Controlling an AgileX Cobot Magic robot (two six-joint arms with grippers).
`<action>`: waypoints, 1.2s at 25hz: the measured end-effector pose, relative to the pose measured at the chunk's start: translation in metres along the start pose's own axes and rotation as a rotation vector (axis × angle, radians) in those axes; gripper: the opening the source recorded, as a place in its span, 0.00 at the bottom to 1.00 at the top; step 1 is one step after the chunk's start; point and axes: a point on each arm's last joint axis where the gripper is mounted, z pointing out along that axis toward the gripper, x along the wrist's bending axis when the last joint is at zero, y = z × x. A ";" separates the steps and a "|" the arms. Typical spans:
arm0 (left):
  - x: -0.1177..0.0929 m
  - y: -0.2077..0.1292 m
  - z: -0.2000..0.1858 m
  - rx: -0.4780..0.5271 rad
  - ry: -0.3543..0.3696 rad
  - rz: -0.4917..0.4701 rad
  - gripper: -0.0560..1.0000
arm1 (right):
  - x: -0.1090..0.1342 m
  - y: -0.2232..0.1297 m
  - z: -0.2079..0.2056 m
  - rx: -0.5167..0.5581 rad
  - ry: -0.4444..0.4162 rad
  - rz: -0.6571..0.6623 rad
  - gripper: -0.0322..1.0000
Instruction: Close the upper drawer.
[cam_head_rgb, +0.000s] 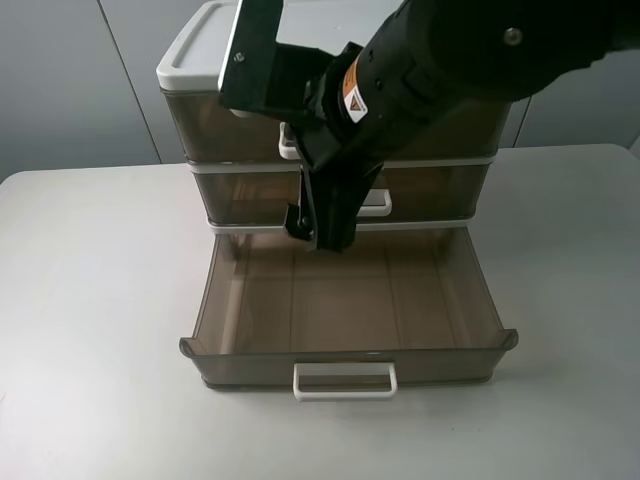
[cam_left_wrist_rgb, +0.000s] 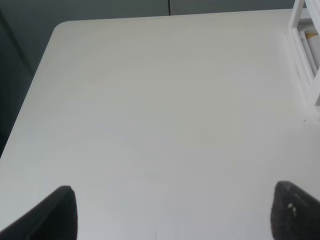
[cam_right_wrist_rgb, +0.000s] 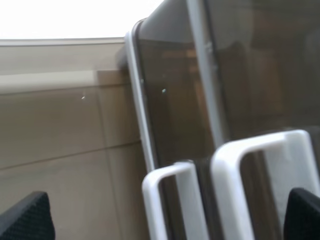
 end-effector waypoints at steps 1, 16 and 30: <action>0.000 0.000 0.000 0.000 0.000 0.000 0.75 | 0.000 0.000 0.001 -0.001 0.000 0.000 0.71; 0.000 0.000 0.000 0.000 0.000 0.000 0.75 | 0.003 0.004 0.008 -0.045 0.025 0.054 0.71; 0.000 0.000 0.000 0.000 0.000 0.000 0.75 | 0.005 0.006 0.016 -0.061 0.035 0.069 0.71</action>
